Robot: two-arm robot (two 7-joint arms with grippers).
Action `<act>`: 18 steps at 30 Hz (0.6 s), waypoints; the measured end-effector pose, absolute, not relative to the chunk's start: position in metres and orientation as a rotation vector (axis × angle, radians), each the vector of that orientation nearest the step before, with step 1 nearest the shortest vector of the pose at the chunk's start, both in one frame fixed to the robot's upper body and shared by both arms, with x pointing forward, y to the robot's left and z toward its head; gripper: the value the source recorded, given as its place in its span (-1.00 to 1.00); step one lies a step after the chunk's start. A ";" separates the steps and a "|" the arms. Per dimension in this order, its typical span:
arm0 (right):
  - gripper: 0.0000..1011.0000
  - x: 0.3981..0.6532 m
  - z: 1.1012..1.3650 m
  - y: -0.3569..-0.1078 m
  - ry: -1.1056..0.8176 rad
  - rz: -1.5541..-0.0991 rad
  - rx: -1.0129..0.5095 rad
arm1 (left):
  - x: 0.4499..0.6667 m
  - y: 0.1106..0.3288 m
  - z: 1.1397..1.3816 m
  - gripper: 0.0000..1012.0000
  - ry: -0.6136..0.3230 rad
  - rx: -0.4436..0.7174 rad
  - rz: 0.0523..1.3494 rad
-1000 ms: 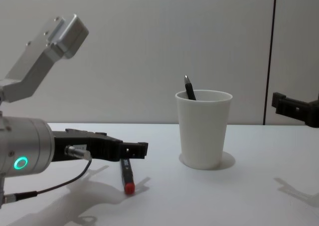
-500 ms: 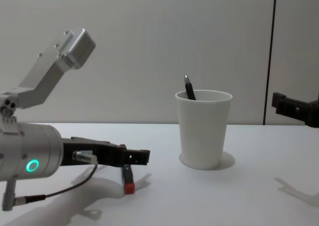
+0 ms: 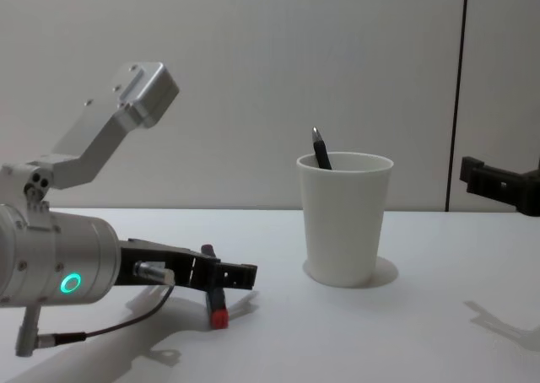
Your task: Place the pen into the pen holder.
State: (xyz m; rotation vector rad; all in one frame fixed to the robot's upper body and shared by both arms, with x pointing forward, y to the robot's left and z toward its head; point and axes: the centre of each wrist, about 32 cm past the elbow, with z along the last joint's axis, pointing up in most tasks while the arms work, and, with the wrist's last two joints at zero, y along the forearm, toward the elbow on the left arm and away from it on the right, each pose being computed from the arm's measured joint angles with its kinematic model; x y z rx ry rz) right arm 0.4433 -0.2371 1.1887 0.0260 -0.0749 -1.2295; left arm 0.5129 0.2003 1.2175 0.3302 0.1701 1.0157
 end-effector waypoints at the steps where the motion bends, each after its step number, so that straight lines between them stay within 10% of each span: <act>1: 0.98 0.443 1.189 -0.237 -0.075 -1.229 0.026 | 0.513 0.200 1.218 0.98 0.170 0.334 1.017; 18: 0.98 0.443 1.189 -0.237 -0.075 -1.229 0.026 | 0.515 0.194 1.221 0.98 0.174 0.375 1.033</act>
